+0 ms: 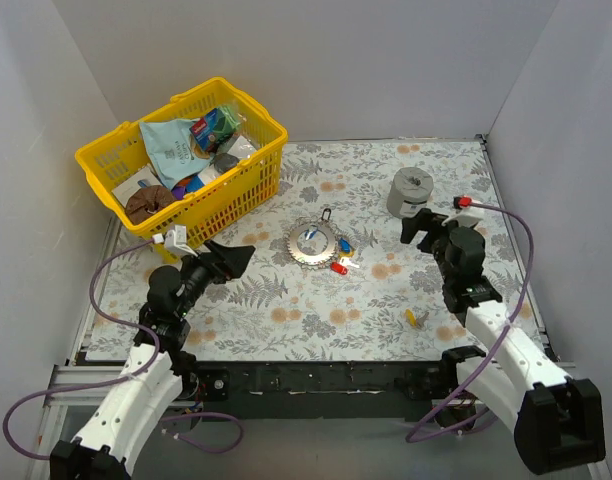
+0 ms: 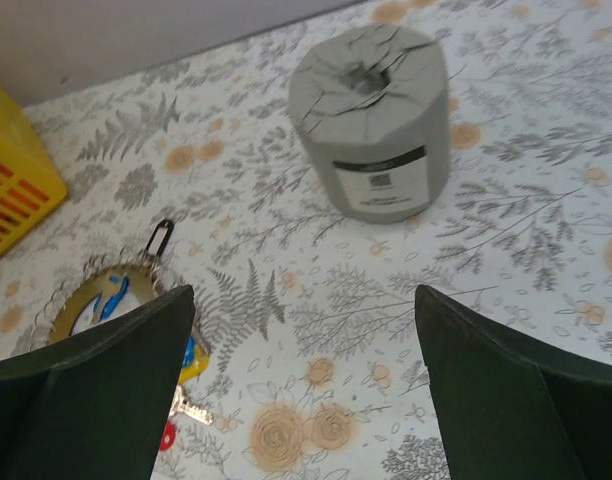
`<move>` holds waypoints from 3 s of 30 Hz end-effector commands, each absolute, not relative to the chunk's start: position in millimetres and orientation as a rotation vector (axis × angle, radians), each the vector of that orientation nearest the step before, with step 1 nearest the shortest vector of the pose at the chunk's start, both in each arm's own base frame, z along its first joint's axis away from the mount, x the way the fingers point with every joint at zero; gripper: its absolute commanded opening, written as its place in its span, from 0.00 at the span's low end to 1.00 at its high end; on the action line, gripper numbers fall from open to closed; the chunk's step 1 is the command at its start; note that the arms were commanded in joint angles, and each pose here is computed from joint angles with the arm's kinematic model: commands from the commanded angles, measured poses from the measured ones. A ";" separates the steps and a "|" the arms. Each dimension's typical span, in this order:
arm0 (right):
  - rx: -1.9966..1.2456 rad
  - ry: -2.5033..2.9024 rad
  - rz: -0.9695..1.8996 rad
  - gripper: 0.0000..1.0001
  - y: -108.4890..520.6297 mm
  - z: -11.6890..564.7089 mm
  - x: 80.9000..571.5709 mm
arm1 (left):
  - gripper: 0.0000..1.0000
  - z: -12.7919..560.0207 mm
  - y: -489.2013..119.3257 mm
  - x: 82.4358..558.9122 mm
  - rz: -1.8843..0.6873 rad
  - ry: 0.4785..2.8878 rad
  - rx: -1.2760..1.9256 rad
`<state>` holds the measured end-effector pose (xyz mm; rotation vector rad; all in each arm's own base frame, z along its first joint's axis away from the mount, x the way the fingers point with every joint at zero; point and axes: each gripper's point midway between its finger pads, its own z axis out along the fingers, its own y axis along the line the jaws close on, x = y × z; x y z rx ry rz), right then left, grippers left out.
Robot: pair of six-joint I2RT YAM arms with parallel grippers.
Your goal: Put the keys on the keyring
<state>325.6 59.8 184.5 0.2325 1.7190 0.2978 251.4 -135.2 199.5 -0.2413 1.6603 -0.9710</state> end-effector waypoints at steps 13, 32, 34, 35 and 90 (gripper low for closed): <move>-0.519 2.222 0.530 0.87 296.1 103.4 336.7 | 0.98 209.3 -119.5 293.9 -0.836 1.796 -0.483; -0.641 2.355 0.694 0.27 363.4 49.9 329.8 | 0.98 201.9 -154.7 267.4 -1.001 1.830 -0.176; -0.631 2.359 0.684 0.27 361.7 47.5 331.1 | 0.98 199.9 -155.7 266.6 -1.006 1.828 -0.169; -0.631 2.362 0.678 0.28 361.3 46.1 330.8 | 0.98 199.9 -156.1 266.4 -1.010 1.826 -0.167; -0.491 2.172 0.745 0.06 305.1 243.7 294.4 | 0.98 175.9 -220.2 289.4 -1.305 2.346 -0.271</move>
